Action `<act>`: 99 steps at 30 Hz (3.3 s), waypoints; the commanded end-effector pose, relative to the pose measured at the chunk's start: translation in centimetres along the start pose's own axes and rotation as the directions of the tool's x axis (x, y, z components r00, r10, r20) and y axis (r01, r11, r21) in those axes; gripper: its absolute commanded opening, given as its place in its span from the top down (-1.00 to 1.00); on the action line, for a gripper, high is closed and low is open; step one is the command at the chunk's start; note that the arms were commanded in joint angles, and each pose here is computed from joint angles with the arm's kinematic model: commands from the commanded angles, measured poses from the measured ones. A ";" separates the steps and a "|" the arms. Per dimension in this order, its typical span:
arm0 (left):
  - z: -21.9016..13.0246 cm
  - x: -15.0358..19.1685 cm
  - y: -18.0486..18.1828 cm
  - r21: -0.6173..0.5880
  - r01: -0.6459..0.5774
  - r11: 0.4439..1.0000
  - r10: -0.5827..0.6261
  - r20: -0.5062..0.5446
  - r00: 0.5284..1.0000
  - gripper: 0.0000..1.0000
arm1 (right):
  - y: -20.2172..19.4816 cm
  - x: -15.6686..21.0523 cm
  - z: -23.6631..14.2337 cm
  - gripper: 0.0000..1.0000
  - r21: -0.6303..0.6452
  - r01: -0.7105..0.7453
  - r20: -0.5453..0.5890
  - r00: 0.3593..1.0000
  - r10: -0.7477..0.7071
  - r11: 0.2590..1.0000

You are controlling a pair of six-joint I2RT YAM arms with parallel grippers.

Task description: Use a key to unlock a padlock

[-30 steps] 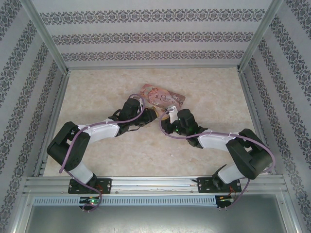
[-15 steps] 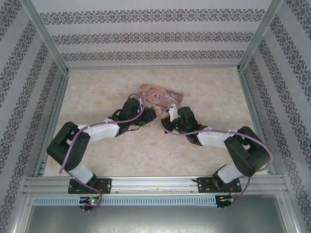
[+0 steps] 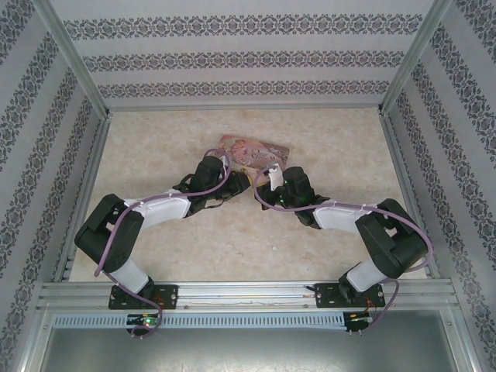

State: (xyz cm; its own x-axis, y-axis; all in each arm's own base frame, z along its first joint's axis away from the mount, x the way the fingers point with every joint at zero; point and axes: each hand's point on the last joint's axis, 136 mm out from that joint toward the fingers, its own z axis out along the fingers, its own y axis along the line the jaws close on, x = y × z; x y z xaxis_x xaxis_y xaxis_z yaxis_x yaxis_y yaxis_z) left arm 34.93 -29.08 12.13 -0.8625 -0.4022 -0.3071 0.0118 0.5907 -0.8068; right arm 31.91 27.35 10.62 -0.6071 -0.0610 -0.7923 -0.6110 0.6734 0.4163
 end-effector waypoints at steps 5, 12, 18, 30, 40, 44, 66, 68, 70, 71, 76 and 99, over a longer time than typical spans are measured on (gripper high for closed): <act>1.0 3.2 -0.6 0.059 0.003 0.998 0.004 -0.115 0.993 0.59 | 0.9 -4.8 0.1 1.00 -0.031 0.021 0.175 0.985 -0.016 0.999; 2.3 3.3 0.8 0.045 0.017 0.999 -0.012 -0.118 0.993 0.59 | -0.5 -1.3 0.7 1.00 0.009 -0.028 0.111 0.993 0.027 1.000; 3.2 3.5 1.8 0.039 0.047 0.998 -0.041 -0.124 0.991 0.59 | -1.4 1.0 1.1 1.00 0.027 -0.068 0.069 0.995 0.066 0.997; 4.5 3.8 3.0 0.041 0.095 0.995 -0.089 -0.127 0.988 0.56 | -2.4 3.9 1.3 1.00 0.050 -0.135 0.030 0.991 0.134 0.990; 3.3 3.5 3.1 0.029 0.066 0.997 -0.063 -0.099 0.993 0.19 | -2.7 5.6 1.0 1.00 0.056 -0.190 0.001 0.982 0.190 0.980; 1.7 3.2 3.1 0.023 0.065 0.998 -0.063 -0.073 0.995 0.10 | -2.6 6.0 1.1 1.00 0.048 -0.213 -0.010 0.977 0.214 0.976; -5.6 0.1 4.0 0.123 0.132 0.984 -0.146 0.114 0.983 0.01 | -0.4 4.7 1.6 1.00 -0.068 -0.508 0.014 0.860 0.510 0.859; -5.5 0.2 4.0 0.136 0.144 0.980 -0.159 0.110 0.981 0.02 | -0.3 4.7 1.6 1.00 -0.078 -0.538 0.018 0.841 0.541 0.839; -5.3 0.2 4.1 0.144 0.157 0.977 -0.173 0.104 0.979 0.02 | -0.3 4.8 1.5 1.00 -0.084 -0.559 0.022 0.826 0.563 0.825; -5.2 0.3 4.1 0.149 0.165 0.975 -0.181 0.100 0.978 0.02 | -0.4 4.9 1.5 1.00 -0.084 -0.567 0.022 0.821 0.571 0.819; -4.6 0.3 3.6 0.188 0.193 0.963 -0.210 0.074 0.975 0.02 | -0.4 5.2 1.5 1.00 -0.085 -0.590 0.020 0.805 0.594 0.803; -1.4 -0.9 2.8 0.344 0.325 0.881 -0.351 0.014 0.936 0.04 | -0.6 5.5 1.5 1.00 -0.075 -0.607 0.018 0.793 0.609 0.792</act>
State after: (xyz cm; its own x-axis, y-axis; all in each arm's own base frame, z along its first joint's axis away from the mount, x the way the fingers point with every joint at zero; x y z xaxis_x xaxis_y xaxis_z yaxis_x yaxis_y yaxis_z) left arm 33.74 -25.72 8.13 -0.8117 -0.5841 -0.0071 -0.1659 0.2422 -0.9559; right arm 30.38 28.01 6.72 -0.8249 0.3752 -0.4229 -0.1972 0.5101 0.8372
